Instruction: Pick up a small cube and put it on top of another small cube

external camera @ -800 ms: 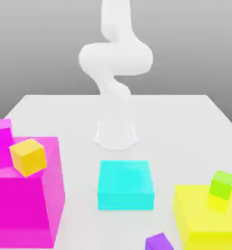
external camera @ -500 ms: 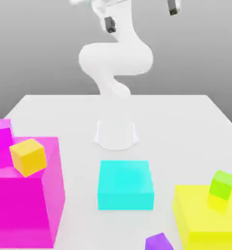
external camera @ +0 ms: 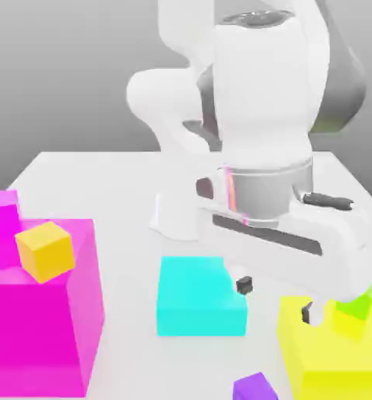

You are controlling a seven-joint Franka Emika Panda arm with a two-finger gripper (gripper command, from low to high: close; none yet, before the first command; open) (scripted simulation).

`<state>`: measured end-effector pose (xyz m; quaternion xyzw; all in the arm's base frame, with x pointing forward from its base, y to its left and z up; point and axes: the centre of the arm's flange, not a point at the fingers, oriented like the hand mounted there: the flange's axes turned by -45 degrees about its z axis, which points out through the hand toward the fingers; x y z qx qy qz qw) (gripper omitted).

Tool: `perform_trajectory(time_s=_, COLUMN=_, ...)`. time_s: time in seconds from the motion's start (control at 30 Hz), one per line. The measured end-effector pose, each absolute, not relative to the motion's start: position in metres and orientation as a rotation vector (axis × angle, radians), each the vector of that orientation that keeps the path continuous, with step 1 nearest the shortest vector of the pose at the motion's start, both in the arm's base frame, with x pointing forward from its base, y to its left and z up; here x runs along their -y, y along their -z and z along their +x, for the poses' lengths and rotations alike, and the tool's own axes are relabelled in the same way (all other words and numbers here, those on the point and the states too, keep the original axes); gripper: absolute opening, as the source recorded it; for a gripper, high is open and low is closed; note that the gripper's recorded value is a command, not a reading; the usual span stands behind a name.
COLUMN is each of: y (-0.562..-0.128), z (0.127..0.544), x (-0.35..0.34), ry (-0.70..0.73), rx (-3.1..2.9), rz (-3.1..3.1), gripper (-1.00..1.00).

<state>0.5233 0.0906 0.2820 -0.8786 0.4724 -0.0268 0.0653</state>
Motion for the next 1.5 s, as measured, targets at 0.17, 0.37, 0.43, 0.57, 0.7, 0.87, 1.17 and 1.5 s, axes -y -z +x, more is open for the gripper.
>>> perform_trajectory(time_s=0.17, y=-0.199, z=0.511, x=-0.097, ry=0.006, rx=-1.716, rz=-2.609, gripper=0.0)
perform_trajectory(time_s=0.37, y=-0.131, z=0.509, x=-0.097, ry=0.001, rx=-1.761, rz=-2.601, gripper=-1.0)
perform_trajectory(time_s=0.43, y=-0.131, z=0.509, x=-0.097, ry=0.001, rx=-1.76, rz=-2.601, gripper=-1.0)
perform_trajectory(time_s=0.57, y=-0.13, z=0.509, x=-0.098, ry=0.004, rx=-1.76, rz=-2.6, gripper=-1.0)
perform_trajectory(time_s=0.7, y=-0.178, z=0.509, x=-0.098, ry=0.003, rx=-1.76, rz=-2.6, gripper=-1.0)
perform_trajectory(time_s=0.87, y=-0.234, z=0.522, x=-0.053, ry=-0.044, rx=-1.602, rz=-2.668, gripper=-1.0)
perform_trajectory(time_s=1.17, y=-0.34, z=0.518, x=0.07, ry=-0.045, rx=-1.285, rz=-2.797, gripper=-1.0)
perform_trajectory(time_s=1.5, y=-0.44, z=0.461, x=0.176, ry=0.0, rx=-0.966, rz=-2.979, gripper=-1.0)
